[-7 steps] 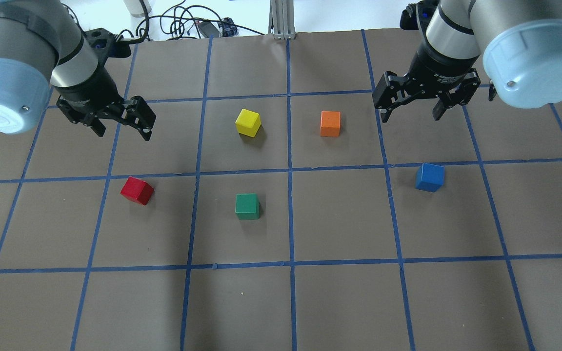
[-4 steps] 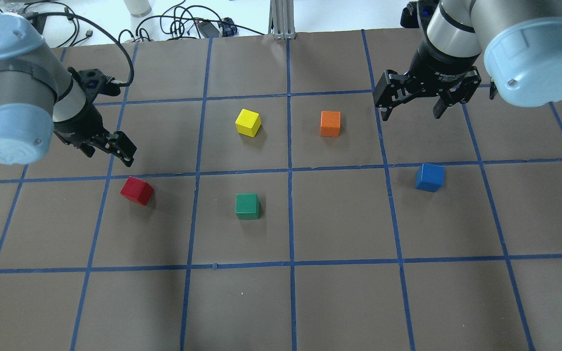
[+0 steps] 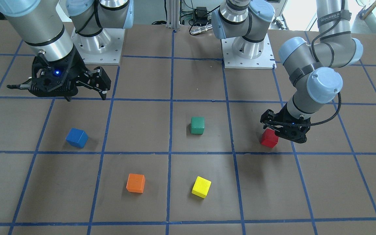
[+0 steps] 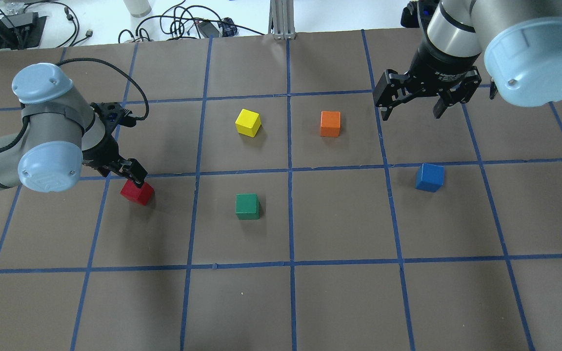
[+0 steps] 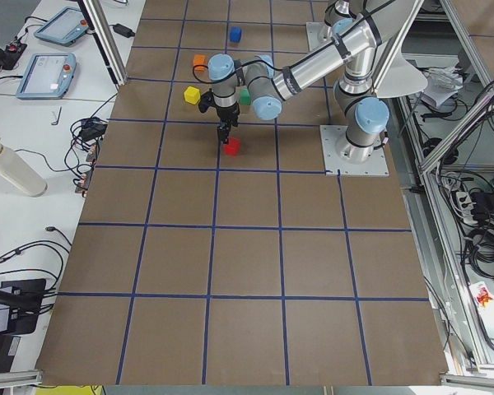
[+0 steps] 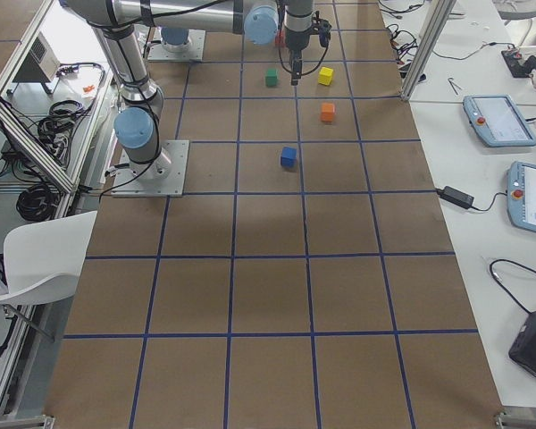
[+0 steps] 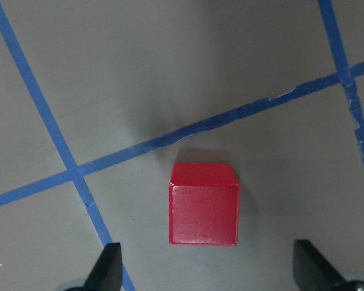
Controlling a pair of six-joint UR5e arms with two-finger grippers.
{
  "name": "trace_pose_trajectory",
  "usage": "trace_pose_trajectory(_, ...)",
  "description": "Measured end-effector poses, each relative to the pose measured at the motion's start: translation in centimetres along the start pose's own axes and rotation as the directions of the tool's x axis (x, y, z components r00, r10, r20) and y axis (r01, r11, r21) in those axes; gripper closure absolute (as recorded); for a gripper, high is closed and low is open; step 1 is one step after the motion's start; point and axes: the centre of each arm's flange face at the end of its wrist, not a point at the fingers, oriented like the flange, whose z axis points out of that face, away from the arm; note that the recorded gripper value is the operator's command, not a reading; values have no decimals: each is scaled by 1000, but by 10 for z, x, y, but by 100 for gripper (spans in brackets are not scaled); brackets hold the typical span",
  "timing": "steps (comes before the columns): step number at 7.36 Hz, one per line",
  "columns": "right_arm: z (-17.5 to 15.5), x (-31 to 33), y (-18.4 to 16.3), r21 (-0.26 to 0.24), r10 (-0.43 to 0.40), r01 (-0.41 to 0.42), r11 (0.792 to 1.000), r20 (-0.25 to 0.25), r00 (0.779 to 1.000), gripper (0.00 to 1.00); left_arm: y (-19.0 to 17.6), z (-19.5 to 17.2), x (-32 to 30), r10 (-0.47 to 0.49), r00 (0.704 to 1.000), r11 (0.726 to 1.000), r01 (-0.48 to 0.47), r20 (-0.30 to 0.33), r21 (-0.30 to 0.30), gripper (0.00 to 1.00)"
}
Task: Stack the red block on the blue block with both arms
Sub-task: 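Close the left gripper on the red cube and lift it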
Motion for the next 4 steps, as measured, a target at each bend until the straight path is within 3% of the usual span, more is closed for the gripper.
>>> trace_pose_trajectory(2, 0, 0, 0, -1, 1, -1, 1000, 0, 1000, 0, -5, 17, -3, 3, 1000, 1000, -3, -4, -11, 0)
trace_pose_trajectory(3, 0, 0, 0, -1, 1, -1, 1000, 0, 1000, 0, -7, 26, -4, 2, 1000, 1000, -3, -7, -19, 5)
trace_pose_trajectory(4, 0, 0, 0, 0, 1, -1, 1000, 0, 1000, 0, -9, 34, -7, 3, 1000, 1000, -3, 1, -29, 51)
